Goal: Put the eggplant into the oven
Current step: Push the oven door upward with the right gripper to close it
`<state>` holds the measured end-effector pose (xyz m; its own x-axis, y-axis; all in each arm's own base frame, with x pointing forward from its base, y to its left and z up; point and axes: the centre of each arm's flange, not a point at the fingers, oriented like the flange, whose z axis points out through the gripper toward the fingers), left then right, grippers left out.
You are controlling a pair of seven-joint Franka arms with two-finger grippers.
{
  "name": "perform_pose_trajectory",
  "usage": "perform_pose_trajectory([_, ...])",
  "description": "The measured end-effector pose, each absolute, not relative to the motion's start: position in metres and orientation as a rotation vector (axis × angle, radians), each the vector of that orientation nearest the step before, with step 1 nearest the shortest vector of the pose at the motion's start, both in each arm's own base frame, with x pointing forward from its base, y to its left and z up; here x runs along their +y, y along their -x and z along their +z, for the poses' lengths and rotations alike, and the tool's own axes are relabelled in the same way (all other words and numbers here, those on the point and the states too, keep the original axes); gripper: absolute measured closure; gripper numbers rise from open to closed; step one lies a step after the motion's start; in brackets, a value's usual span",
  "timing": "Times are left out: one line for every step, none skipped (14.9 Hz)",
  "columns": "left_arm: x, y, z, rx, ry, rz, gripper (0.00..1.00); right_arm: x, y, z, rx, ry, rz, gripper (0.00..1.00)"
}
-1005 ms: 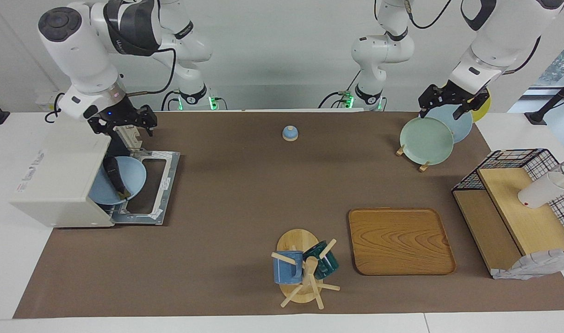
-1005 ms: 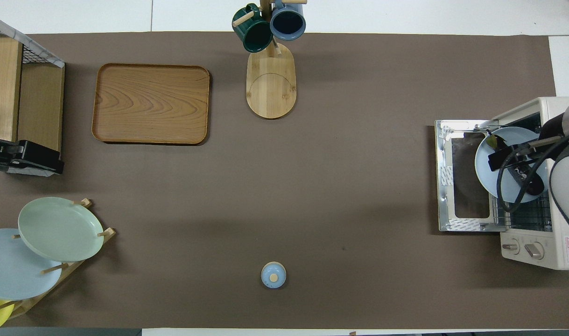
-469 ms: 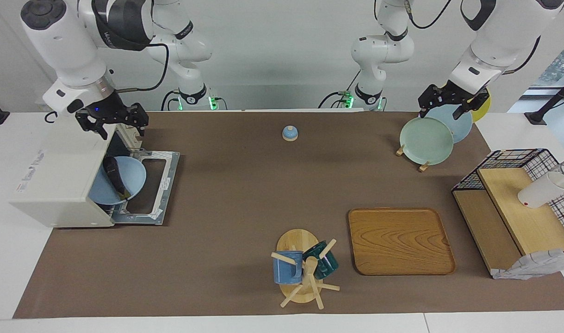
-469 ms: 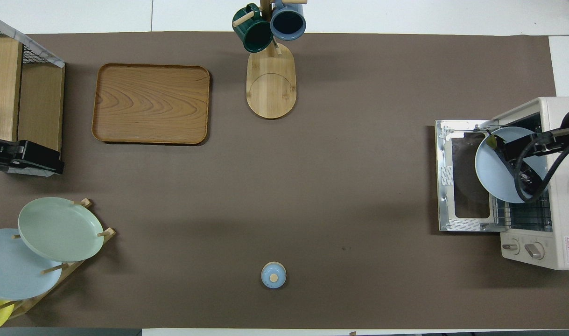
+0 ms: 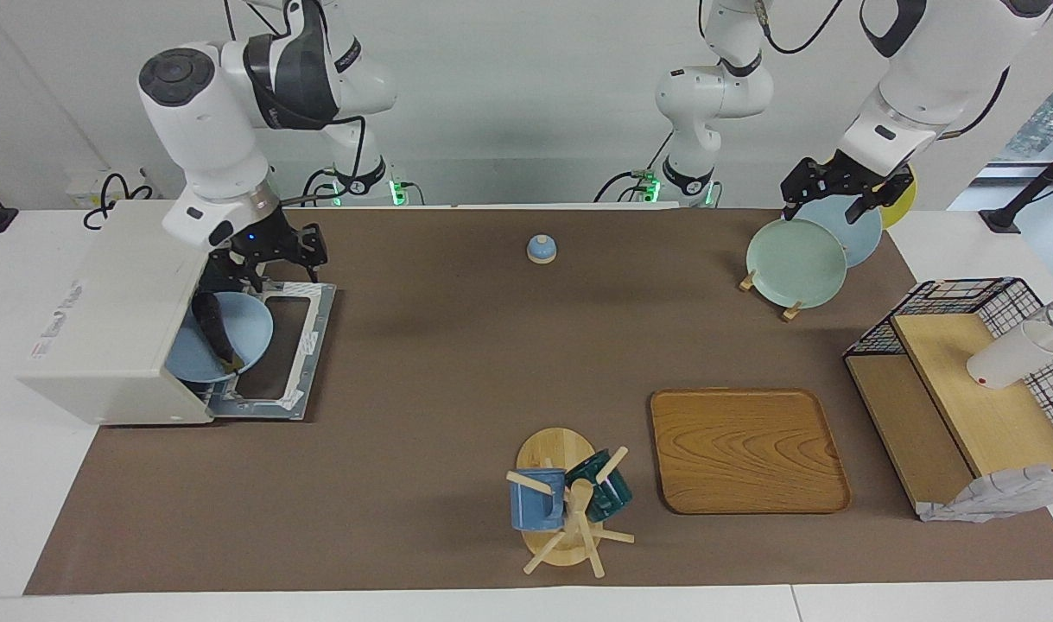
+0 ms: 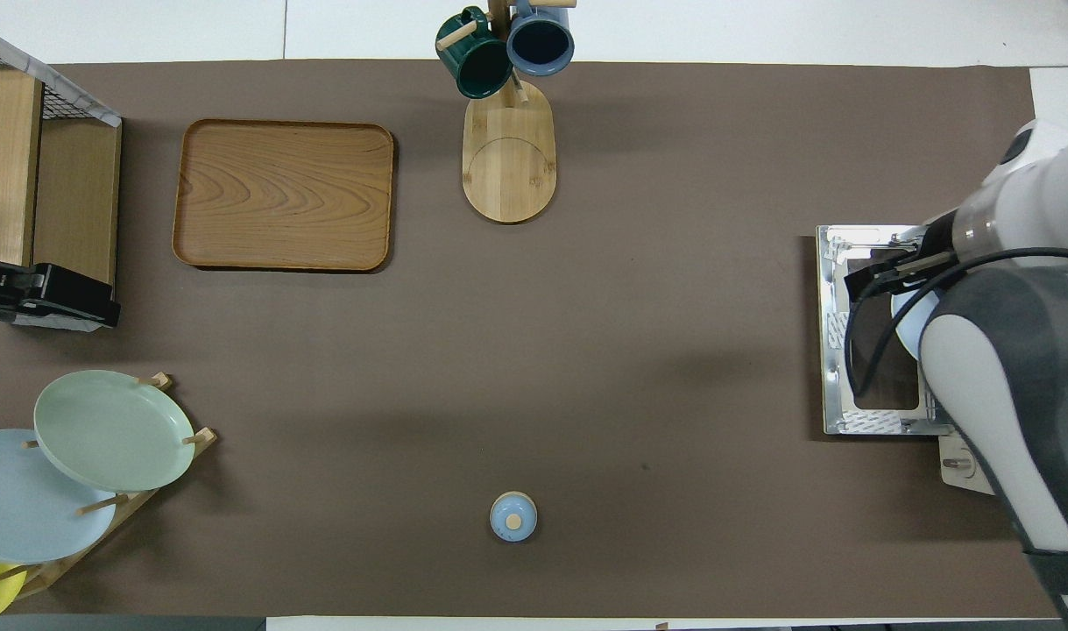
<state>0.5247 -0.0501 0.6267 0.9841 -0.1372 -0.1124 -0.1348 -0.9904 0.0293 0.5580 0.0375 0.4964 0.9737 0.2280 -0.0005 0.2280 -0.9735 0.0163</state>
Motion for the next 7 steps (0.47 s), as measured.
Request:
perform_pose_trajectory([-0.05,-0.525,0.627,-0.213,-3.108,-0.178,0.0,0.042,-0.558,0.468,0.351,-3.109,0.022,0.43])
perform_pose_trajectory([-0.05,-0.525,0.627,-0.213,-3.108,-0.178,0.0,0.045,-0.557,0.437,0.338,-3.111,0.02,0.52])
perform_pose_trajectory([-0.05,-0.525,0.627,-0.213,-3.108,-0.178,0.0,0.048,-0.554,0.409,0.322,-3.113,0.004,0.62])
perform_pose_trajectory([-0.05,-0.525,0.627,-0.213,-3.108,-0.178,0.0,0.049,-0.551,0.386,0.309,-3.114,-0.01,0.72])
perform_pose_trajectory([-0.05,-0.525,0.627,-0.213,-3.108,-0.178,0.0,0.05,-0.549,0.368,0.302,-3.114,-0.012,0.79])
perform_pose_trajectory([-0.05,-0.525,0.627,-0.213,-3.108,-0.178,0.0,0.049,-0.547,0.354,0.298,-3.114,-0.007,0.94])
perform_pose_trajectory([-0.05,-0.525,0.627,-0.213,-3.108,-0.178,0.0,0.049,-0.544,0.344,0.297,-3.114,0.002,0.99])
